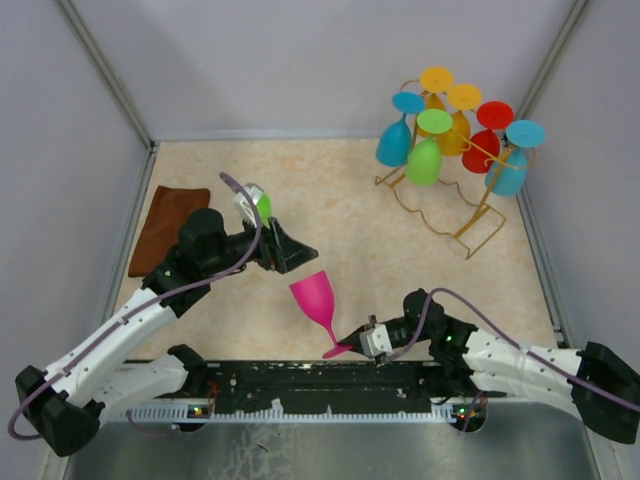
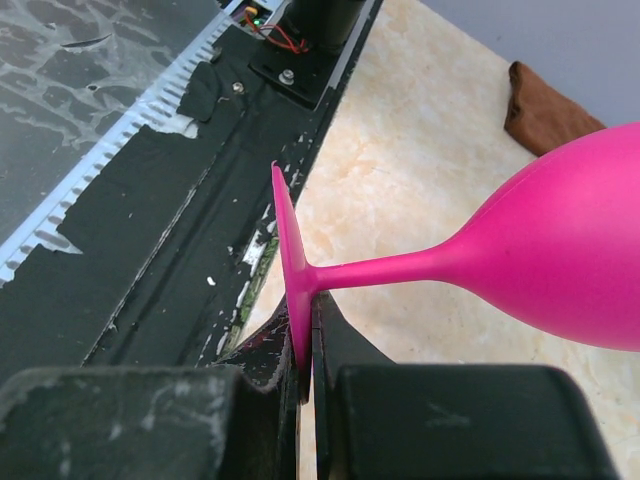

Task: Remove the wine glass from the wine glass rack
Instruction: Place the wine glass at the center of the board.

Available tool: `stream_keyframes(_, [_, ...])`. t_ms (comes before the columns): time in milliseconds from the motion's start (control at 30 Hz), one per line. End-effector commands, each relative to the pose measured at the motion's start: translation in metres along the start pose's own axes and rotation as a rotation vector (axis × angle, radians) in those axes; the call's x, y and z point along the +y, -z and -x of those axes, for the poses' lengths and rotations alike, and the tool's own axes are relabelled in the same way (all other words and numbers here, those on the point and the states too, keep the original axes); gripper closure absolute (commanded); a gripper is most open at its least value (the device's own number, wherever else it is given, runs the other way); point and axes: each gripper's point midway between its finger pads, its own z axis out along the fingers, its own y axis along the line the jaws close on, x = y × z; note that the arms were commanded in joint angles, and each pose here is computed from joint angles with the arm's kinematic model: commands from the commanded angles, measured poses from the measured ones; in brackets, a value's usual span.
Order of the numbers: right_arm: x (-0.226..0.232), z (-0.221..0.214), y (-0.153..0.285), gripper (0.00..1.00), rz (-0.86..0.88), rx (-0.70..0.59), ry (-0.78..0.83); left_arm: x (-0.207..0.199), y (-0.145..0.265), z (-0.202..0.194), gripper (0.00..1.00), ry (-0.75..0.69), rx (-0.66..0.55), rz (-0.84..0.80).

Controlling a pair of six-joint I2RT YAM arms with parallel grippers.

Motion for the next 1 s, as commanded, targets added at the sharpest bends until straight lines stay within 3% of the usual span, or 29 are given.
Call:
stream_keyframes(0, [-0.023, 0.027, 0.000, 1.00, -0.061, -0.055, 0.105, -0.030, 0.011, -0.016, 0.05, -0.048, 0.076, -0.225])
stream_keyframes(200, [-0.025, 0.028, -0.001, 1.00, -0.068, -0.059, 0.111, -0.051, 0.022, -0.041, 0.11, -0.090, 0.179, -0.417])
stream_keyframes(400, [-0.024, 0.039, 0.001, 1.00, -0.068, -0.100, 0.128, -0.037, 0.020, -0.064, 0.14, -0.107, 0.290, -0.397])
stream_keyframes(533, [-0.025, 0.039, 0.003, 1.00, -0.078, -0.098, 0.129, -0.040, 0.024, -0.074, 0.23, -0.101, 0.340, -0.447])
stream_keyframes(767, [-0.027, 0.033, 0.003, 1.00, -0.092, -0.072, 0.112, -0.053, 0.041, -0.080, 0.61, -0.133, 0.359, -0.542])
stream_keyframes(967, [-0.035, 0.027, 0.003, 1.00, -0.131, -0.043, 0.100, -0.058, 0.050, -0.082, 1.00, -0.168, 0.354, -0.575])
